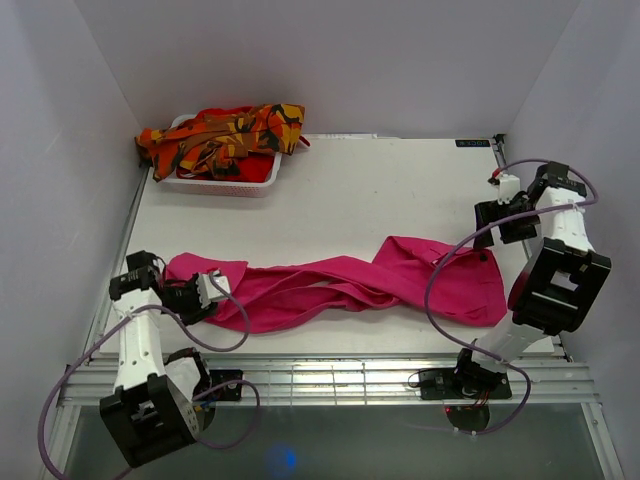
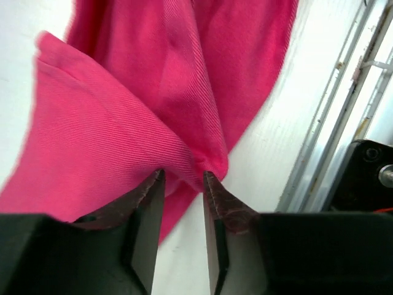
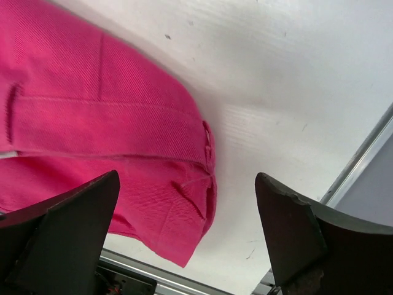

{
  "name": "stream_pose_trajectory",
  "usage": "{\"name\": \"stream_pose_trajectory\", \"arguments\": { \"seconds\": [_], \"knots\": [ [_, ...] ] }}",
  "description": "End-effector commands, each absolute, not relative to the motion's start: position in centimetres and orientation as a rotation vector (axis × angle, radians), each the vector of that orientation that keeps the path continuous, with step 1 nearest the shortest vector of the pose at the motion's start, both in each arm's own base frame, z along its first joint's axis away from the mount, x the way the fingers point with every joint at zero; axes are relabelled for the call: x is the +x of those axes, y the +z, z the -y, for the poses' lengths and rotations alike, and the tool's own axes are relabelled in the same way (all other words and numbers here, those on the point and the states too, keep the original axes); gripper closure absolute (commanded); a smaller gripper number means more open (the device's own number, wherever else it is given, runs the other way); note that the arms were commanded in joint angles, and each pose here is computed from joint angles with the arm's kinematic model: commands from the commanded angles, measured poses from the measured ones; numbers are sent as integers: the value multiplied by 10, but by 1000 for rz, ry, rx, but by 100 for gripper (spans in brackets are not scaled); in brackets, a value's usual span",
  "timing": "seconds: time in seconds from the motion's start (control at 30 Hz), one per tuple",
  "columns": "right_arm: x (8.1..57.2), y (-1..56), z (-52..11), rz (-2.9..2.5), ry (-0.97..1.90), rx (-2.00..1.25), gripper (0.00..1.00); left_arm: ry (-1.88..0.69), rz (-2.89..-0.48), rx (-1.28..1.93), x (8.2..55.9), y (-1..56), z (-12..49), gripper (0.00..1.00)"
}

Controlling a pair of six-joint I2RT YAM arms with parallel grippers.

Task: Fold and stack the trousers
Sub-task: Flatten the trousers out

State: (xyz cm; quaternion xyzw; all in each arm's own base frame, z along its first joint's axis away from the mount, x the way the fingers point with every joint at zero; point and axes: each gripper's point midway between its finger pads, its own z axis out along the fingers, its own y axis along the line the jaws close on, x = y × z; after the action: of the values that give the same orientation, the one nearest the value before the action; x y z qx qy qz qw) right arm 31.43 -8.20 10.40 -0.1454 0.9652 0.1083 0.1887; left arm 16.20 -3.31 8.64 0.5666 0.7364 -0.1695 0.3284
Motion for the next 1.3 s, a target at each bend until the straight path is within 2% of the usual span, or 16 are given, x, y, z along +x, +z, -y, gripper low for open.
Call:
{"name": "stream_pose_trajectory", "arguments": {
  "seconds": [0.0,0.07,0.1,0.13,0.17,0.23,0.4,0.53,0.67,0.77,0.97,1.07,1.1,1.17,1.23,1.27],
  "knots": [
    [328,136,50,-2612,373,-549,5,-406,-1742,1429,191,130,47,53],
    [334,143,37,-2575,379,-617,5,-511,-1845,1230,207,149,47,50],
    [335,145,22,-2557,393,-672,4,-552,-1876,1170,227,163,41,41],
    [337,145,14,-2551,396,-699,4,-626,-1930,1069,234,170,42,37],
    [340,144,-2,-2540,403,-761,4,-661,-1958,1021,243,174,40,28],
    [343,141,-19,-2535,407,-810,2,-734,-2036,892,271,178,31,2],
    [358,125,-74,-2519,437,-940,1,-698,-2158,754,313,155,6,2],
    [370,108,-95,-2534,433,-978,0,-663,-2251,765,319,119,-9,2],
    [373,86,-114,-2579,480,-1008,0,-741,-2262,750,314,114,-3,2],
    [372,72,-120,-2604,486,-1017,8,-812,-2247,797,305,115,22,2],
    [375,50,-115,-2655,442,-992,39,-715,-2266,959,293,102,66,2],
    [380,52,-113,-2648,412,-981,60,-583,-2314,1037,287,81,74,2],
    [383,54,-112,-2643,396,-976,74,-555,-2340,1049,283,71,74,2],
    [389,57,-107,-2643,352,-960,91,-456,-2363,1066,290,63,70,3],
    [396,63,-105,-2631,326,-945,92,-405,-2394,1055,298,58,64,10],
    [399,67,-101,-2626,310,-929,92,-361,-2414,1046,303,58,58,21]
  ]
}}
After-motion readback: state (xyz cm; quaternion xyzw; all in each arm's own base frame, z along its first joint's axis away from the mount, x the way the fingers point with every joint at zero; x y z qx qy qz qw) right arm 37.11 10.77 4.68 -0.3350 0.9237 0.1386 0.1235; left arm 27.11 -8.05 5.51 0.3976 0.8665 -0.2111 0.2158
